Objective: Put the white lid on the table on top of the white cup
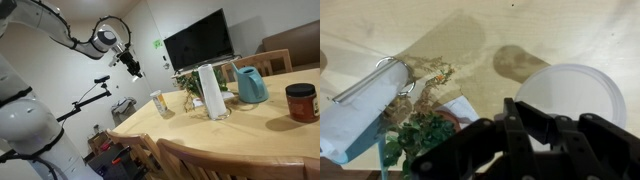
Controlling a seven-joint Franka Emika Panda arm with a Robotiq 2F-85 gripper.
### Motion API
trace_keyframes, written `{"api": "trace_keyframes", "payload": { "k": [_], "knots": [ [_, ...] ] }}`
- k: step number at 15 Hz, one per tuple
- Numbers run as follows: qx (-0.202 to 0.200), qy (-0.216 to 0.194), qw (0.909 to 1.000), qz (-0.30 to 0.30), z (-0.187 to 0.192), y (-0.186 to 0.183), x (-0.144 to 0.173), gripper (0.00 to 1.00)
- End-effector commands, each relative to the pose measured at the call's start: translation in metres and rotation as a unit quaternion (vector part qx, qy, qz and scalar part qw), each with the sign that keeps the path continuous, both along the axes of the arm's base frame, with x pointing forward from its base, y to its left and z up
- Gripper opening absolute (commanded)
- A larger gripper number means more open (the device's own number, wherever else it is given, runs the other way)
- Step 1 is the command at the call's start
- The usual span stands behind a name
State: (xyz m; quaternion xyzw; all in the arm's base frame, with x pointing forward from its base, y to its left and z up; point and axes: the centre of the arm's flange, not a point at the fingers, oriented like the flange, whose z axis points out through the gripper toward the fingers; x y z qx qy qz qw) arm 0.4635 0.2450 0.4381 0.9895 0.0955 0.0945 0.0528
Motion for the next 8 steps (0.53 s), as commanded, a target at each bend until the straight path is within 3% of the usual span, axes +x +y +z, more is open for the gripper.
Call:
{"api": "trace_keyframes", "payload": {
  "k": [1,8],
  "knots": [
    [-0.020,0.006,0.9990,0.039,0.013,0.027,0.020,0.02],
    [-0.131,0.084,0.9871,0.038,0.012,0.044,0.043,0.02]
  ]
}}
